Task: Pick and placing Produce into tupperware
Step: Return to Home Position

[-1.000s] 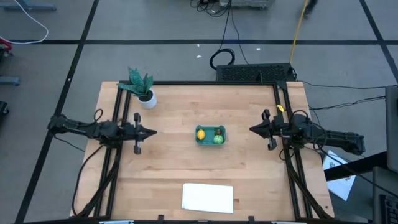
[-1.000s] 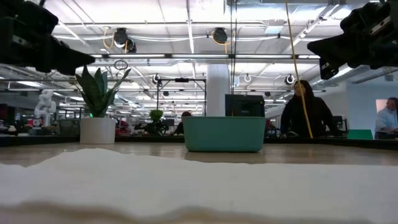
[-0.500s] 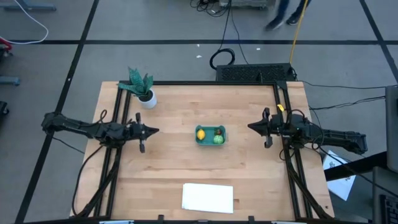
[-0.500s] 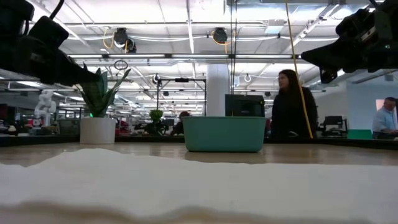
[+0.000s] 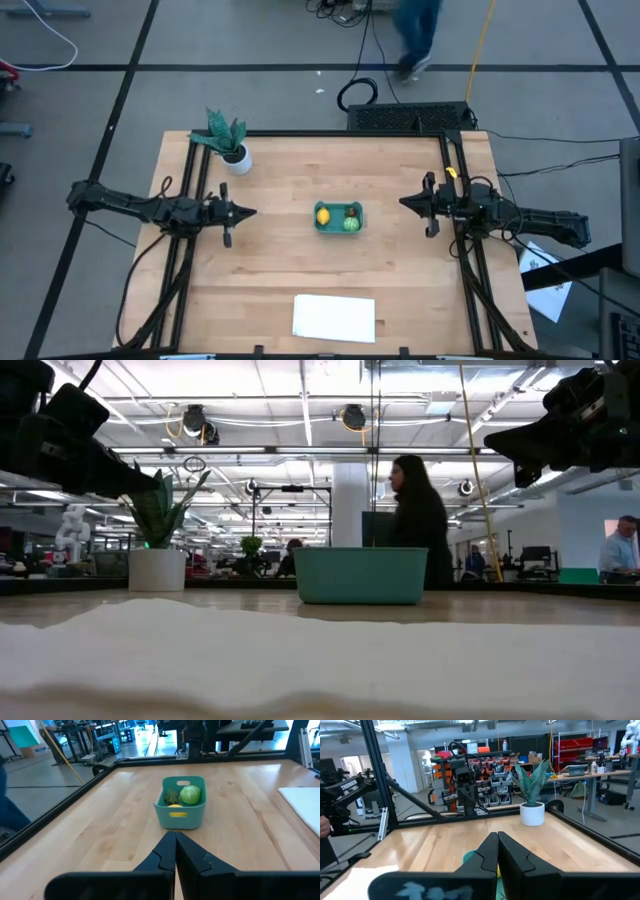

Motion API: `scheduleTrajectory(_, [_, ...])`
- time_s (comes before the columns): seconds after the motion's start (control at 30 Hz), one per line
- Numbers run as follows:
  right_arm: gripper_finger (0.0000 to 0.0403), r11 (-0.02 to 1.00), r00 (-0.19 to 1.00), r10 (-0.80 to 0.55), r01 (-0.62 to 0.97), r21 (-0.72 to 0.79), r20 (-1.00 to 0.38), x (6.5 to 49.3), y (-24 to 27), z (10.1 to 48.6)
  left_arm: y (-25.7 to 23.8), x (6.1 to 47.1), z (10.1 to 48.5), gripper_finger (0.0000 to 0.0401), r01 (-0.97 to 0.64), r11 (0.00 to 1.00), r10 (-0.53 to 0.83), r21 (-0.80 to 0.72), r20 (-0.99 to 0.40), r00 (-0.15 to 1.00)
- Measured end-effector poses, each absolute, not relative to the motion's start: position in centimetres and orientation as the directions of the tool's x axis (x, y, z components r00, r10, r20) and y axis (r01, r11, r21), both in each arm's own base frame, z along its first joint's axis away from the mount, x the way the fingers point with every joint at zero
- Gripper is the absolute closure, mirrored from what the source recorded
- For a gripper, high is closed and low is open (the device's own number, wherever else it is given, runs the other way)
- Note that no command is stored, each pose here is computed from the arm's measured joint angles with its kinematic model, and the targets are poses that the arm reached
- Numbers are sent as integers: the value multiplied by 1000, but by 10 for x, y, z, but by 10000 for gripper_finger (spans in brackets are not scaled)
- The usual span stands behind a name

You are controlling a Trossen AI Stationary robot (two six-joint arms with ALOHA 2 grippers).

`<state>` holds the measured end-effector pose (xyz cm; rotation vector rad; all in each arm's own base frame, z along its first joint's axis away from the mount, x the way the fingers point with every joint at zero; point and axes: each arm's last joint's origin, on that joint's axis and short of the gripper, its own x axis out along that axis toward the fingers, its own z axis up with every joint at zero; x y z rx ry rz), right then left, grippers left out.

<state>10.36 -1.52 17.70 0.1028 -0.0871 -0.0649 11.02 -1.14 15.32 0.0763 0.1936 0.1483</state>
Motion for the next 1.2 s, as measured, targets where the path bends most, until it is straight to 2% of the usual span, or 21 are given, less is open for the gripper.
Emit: scheduleTrajectory(1.2, [403, 992, 994, -69, 60, 109, 85, 104, -15, 177, -11, 110, 154, 396, -138, 986, 153, 92, -178, 972])
